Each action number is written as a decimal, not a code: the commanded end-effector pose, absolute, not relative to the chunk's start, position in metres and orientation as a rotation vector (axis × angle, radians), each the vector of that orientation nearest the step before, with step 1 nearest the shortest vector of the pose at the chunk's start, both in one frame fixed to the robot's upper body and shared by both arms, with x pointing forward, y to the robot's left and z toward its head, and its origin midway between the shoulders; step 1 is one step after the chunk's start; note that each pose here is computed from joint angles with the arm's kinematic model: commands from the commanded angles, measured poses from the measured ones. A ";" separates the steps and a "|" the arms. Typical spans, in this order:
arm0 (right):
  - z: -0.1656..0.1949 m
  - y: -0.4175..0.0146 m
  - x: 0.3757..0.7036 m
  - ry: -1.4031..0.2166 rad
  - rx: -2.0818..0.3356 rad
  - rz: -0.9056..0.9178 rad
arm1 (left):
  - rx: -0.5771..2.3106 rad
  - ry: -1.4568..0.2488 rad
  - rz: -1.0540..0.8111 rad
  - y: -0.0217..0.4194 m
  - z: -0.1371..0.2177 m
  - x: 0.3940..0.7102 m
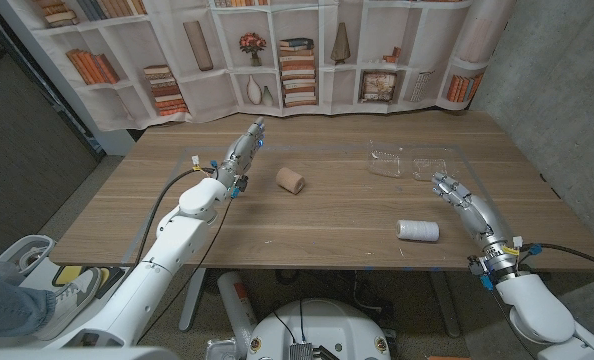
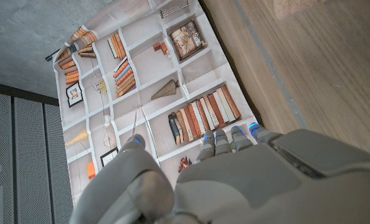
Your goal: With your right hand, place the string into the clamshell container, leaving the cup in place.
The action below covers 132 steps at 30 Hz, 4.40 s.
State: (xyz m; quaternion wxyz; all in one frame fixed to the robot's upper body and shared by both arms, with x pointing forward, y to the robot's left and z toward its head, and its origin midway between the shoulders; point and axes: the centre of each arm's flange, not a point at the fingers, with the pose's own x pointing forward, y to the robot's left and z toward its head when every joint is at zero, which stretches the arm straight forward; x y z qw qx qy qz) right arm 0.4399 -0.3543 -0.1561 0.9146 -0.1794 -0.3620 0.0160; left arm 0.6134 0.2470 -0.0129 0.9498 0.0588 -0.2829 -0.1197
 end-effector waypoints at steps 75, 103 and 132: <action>-0.137 -0.322 0.400 -0.773 -1.178 -0.268 | 0.111 -0.584 -0.256 0.246 -0.006 0.627; -0.138 -0.311 0.398 -0.600 -1.339 -0.243 | 0.102 -0.575 -0.261 0.249 -0.002 0.639; -0.147 -0.312 0.395 -0.514 -1.438 -0.195 | 0.112 -0.579 -0.244 0.248 -0.001 0.630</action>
